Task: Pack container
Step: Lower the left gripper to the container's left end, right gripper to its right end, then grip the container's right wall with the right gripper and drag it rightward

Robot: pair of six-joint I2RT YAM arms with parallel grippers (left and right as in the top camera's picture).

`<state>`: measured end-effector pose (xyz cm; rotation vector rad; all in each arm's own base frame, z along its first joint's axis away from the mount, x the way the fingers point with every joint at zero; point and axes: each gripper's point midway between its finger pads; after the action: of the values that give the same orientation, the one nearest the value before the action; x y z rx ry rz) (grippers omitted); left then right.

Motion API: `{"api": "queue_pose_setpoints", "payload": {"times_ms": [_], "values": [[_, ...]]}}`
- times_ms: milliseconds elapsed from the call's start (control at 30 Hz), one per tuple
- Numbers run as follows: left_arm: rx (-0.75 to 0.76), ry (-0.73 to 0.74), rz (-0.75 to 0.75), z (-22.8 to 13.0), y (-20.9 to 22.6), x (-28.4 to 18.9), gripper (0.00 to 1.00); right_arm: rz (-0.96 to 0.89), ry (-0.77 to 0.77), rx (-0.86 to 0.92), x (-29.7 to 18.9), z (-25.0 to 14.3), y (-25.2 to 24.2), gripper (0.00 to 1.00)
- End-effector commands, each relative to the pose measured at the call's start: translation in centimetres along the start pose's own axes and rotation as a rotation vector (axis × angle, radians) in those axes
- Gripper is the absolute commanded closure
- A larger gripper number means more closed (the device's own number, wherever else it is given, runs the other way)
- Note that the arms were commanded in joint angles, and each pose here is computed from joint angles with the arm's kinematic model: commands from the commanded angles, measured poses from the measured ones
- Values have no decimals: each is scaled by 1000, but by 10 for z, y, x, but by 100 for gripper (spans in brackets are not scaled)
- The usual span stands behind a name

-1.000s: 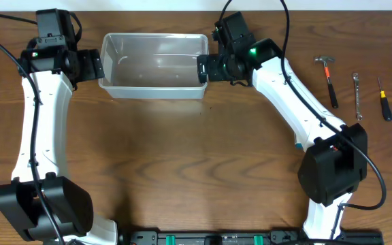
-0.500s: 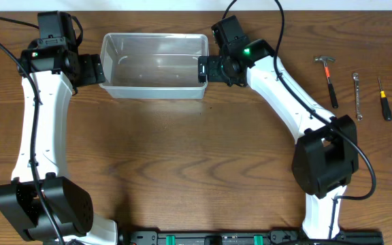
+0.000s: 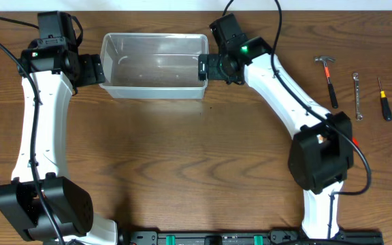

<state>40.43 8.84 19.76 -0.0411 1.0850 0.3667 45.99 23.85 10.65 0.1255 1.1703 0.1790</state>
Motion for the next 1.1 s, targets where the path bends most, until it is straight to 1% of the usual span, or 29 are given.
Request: {"api": "queue_pose_setpoints", "payload": {"times_ms": [0, 367, 633, 800, 1067], "values": [[-17, -16, 12, 5, 5, -6, 2, 13, -9, 8, 2, 4, 9, 1], [-16, -13, 12, 4, 5, -6, 2, -2, 31, 4, 21, -5, 5, 1], [-15, -8, 12, 3, 5, -6, 2, -17, 48, -11, 24, -10, 1, 2], [-15, -8, 12, 2, 5, -6, 2, -73, 59, -18, 24, -14, -9, 2], [-15, -7, 12, 2, 5, -6, 2, -182, 124, -60, 19, -29, -35, 1]]}}
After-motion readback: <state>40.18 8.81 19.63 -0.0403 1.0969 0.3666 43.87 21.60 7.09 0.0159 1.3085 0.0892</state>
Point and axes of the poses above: each gripper's point midway between its finger pads, its own x axis out along the fingers, its own y axis along the line the jaws close on, z = x × y, and after that the axes turned 2 degrees about -x, right-handed
